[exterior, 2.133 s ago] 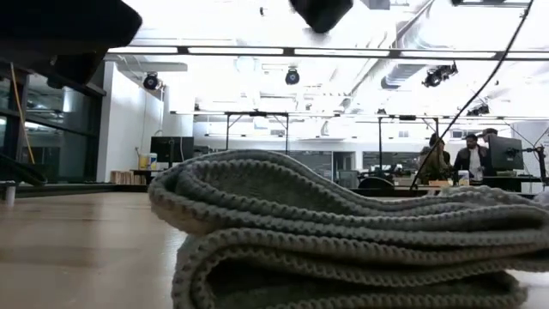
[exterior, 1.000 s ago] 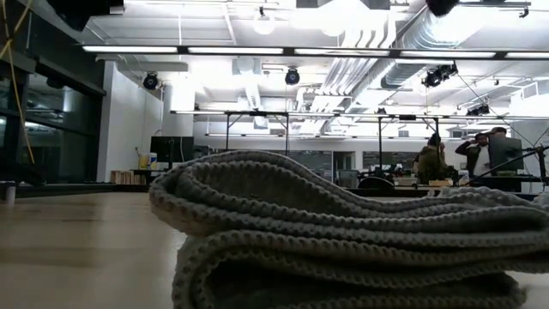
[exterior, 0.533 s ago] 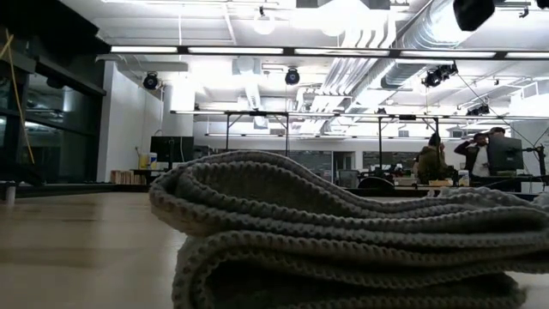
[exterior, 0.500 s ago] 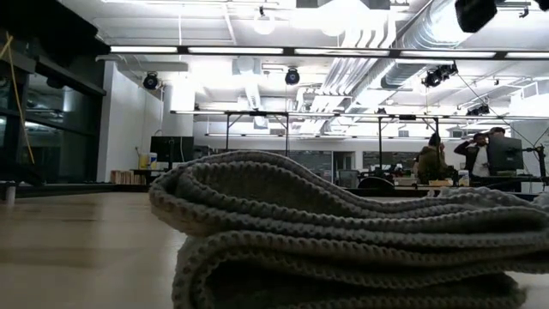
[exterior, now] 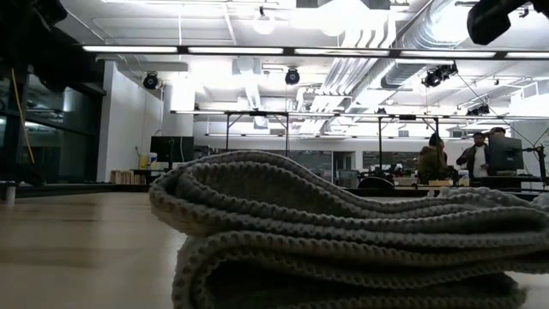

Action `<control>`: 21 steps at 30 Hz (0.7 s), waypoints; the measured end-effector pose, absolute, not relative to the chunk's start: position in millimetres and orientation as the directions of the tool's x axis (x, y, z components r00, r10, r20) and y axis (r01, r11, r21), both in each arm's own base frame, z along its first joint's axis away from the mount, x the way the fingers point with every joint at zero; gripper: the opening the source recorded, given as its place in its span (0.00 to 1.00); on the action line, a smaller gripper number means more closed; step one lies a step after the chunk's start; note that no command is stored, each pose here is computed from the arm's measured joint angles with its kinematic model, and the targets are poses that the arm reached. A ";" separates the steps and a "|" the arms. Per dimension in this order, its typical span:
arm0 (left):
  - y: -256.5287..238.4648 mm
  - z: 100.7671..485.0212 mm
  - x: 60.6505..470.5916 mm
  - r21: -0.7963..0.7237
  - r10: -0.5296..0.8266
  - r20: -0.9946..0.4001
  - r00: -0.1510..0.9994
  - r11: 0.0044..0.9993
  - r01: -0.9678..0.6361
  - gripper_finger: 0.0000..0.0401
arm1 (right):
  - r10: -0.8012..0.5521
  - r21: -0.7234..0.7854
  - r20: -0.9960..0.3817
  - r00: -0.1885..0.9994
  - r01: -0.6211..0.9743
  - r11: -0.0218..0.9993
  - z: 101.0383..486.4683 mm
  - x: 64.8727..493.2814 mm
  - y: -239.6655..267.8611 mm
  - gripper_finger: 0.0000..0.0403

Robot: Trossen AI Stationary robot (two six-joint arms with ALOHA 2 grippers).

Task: Fold microfiber towels
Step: Return to Home Position

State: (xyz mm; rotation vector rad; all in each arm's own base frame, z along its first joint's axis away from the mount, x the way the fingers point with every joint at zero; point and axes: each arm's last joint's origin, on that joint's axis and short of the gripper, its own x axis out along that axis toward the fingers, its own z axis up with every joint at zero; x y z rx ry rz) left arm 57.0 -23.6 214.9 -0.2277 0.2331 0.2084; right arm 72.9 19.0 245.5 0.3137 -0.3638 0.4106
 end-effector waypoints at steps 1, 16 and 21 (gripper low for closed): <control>-23.3 213.3 56.8 -0.203 0.178 -0.252 0.951 0.951 -0.232 0.50 | 0.329 0.221 0.402 0.854 -0.439 0.871 245.9 72.7 19.0 0.01; -24.0 196.1 57.5 -0.211 0.187 -0.283 0.941 0.945 -0.251 0.50 | 0.384 0.214 0.327 0.863 -0.464 0.860 198.4 88.4 23.6 0.01; -23.8 195.4 57.2 -0.205 0.189 -0.288 0.939 0.946 -0.253 0.50 | 0.385 0.226 0.298 0.873 -0.457 0.860 195.2 89.5 23.8 0.01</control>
